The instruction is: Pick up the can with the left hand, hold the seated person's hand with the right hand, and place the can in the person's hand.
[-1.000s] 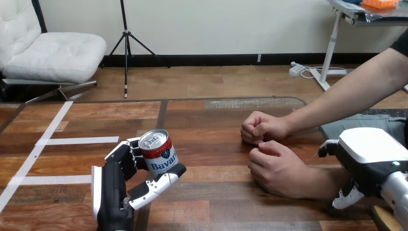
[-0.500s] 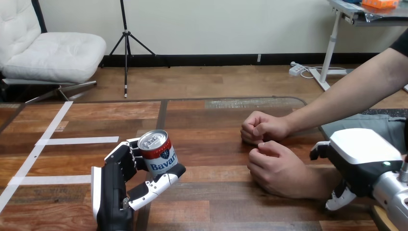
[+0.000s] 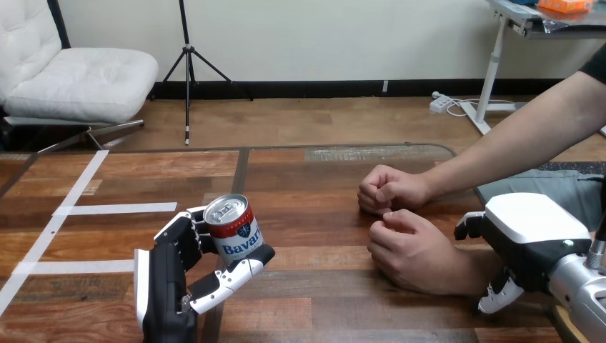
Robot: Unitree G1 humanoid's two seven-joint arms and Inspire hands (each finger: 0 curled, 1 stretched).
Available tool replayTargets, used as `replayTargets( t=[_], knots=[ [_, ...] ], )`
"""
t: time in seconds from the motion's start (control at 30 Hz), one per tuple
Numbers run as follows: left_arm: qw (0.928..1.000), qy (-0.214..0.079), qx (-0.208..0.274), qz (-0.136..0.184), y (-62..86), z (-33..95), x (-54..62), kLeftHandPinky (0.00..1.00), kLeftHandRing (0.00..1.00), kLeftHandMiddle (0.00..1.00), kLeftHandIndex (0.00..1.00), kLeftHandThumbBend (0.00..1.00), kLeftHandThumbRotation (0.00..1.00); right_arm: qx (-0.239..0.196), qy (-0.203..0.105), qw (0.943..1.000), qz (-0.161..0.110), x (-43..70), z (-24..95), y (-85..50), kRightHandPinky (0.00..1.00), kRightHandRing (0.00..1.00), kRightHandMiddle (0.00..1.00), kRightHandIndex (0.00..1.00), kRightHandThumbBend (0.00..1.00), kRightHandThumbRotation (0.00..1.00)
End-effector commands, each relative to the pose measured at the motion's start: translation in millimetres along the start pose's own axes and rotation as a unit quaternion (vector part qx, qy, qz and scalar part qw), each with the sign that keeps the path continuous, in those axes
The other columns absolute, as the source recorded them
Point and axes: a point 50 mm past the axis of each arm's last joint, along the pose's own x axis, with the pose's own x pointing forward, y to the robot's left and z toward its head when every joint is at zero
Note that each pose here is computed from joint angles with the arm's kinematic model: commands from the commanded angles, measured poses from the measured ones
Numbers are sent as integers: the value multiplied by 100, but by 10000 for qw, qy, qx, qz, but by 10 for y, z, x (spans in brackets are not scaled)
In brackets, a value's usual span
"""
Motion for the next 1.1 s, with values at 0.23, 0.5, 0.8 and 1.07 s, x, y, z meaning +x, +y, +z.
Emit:
replayTargets(
  t=[0.23,0.5,0.8,1.07],
  knots=[
    [9976,-675,-136,31,-1,251,168,51,45,47,55,57,0,-33,-99,9993,-360,66,30,-202,71,77,78,76,88,1],
    [9974,-696,-180,47,21,267,169,49,44,47,55,57,0,-114,-103,9996,-223,76,49,-178,73,78,79,77,86,2],
    [9974,-700,-183,51,42,282,168,49,44,47,56,57,0,-103,-65,9999,-103,97,55,-141,75,79,80,77,84,2],
    [9974,-700,-164,52,57,290,167,49,44,47,56,57,0,-131,-10,9999,11,111,54,-108,77,80,81,78,82,2]
  ],
)
